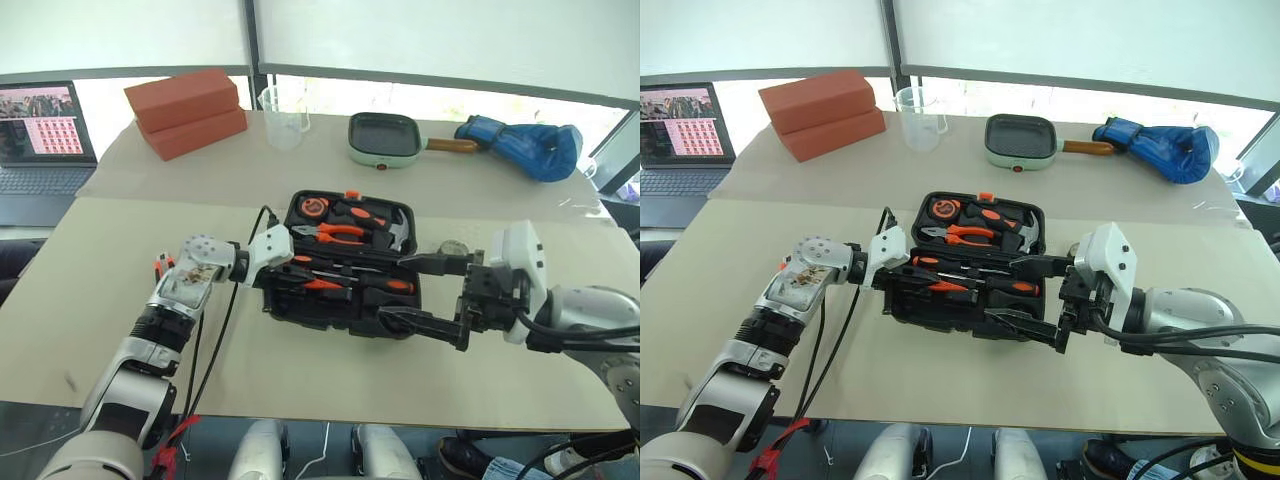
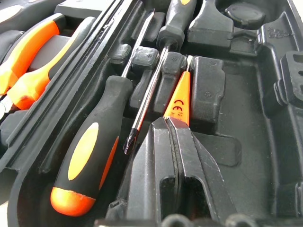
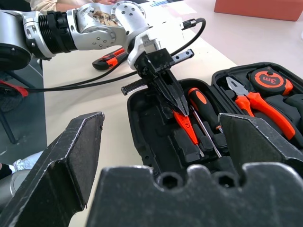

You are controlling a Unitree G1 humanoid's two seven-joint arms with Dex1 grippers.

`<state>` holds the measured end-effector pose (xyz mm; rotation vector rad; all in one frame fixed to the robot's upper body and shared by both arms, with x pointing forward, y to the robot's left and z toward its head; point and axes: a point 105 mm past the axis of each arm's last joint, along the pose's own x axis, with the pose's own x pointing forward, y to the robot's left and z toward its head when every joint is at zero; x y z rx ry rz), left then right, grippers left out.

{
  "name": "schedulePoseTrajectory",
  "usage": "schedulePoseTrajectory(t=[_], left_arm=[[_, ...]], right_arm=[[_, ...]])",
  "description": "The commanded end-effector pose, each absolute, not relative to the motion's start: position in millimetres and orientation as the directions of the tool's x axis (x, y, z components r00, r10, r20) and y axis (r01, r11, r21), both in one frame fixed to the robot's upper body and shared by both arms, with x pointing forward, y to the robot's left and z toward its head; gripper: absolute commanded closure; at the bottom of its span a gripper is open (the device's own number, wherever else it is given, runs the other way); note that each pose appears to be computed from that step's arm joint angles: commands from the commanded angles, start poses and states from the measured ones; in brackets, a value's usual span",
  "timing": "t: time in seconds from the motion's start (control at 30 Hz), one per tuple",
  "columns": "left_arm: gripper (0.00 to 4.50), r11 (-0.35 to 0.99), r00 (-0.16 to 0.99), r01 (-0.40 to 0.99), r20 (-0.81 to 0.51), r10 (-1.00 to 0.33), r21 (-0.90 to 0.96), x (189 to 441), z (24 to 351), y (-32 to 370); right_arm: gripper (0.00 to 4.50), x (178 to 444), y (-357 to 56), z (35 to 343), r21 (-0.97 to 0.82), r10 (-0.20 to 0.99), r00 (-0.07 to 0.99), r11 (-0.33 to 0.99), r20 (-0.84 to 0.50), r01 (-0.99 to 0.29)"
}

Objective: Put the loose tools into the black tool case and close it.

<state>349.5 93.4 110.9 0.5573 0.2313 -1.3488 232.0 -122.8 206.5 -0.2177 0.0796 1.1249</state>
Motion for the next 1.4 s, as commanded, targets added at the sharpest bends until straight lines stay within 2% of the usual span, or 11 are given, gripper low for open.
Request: schedulePoseTrajectory(t=[0.03, 0.13, 0.27, 0.37, 0.47, 0.7, 0.77, 0.9, 1.0, 1.2, 1.4], left_arm=[[4.47, 0.136, 0.219, 0.973, -0.554, -0.803, 0.187, 346, 81, 104], [4.47, 0.148, 0.224, 0.972, -0.533, -0.816, 0.181, 344, 88, 107], [4.47, 0.222, 0.270, 0.961, -0.400, -0.876, 0.163, 339, 140, 123], [3.73, 0.355, 0.383, 0.924, -0.293, -0.876, 0.145, 337, 186, 147], [2.60, 0.507, 0.525, 0.851, -0.248, -0.814, 0.137, 329, 210, 182], [0.06, 0.833, 0.810, 0.551, -0.279, -0.516, 0.059, 283, 197, 274], [0.02, 0.868, 0.835, 0.493, -0.311, -0.453, 0.058, 269, 188, 288], [0.02, 0.952, 0.879, 0.292, -0.419, -0.228, 0.094, 220, 156, 329], [0.02, 0.971, 0.871, 0.219, -0.468, -0.150, 0.097, 211, 145, 338], [0.02, 0.982, 0.838, 0.184, -0.528, -0.139, 0.034, 226, 147, 322], [0.02, 1.000, 0.764, -0.020, -0.645, 0.009, -0.010, 257, 152, 322]], right_arm=[[0.00, 231, -121, 214, -0.151, 0.895, 0.421, 0.400, -0.150, -0.904], [0.00, 232, -121, 214, -0.150, 0.896, 0.420, 0.399, -0.146, -0.905], [0.00, 235, -119, 213, -0.149, 0.904, 0.403, 0.383, -0.145, -0.912], [0.00, 239, -117, 213, -0.152, 0.912, 0.383, 0.362, -0.144, -0.920], [0.00, 243, -112, 213, -0.151, 0.927, 0.347, 0.326, -0.141, -0.933], [0.00, 249, -99, 215, -0.177, 0.959, 0.240, 0.213, -0.150, -0.961], [0.00, 251, -97, 216, -0.186, 0.964, 0.220, 0.191, -0.152, -0.964], [0.00, 256, -88, 220, -0.205, 0.975, 0.153, 0.119, -0.160, -0.971], [0.00, 256, -86, 219, -0.210, 0.977, 0.130, 0.093, -0.170, -0.973], [0.00, 255, -83, 217, -0.183, 0.980, 0.103, 0.071, -0.168, -0.981], [0.00, 250, -80, 215, -0.171, 0.983, 0.107, 0.081, -0.151, -0.982]])
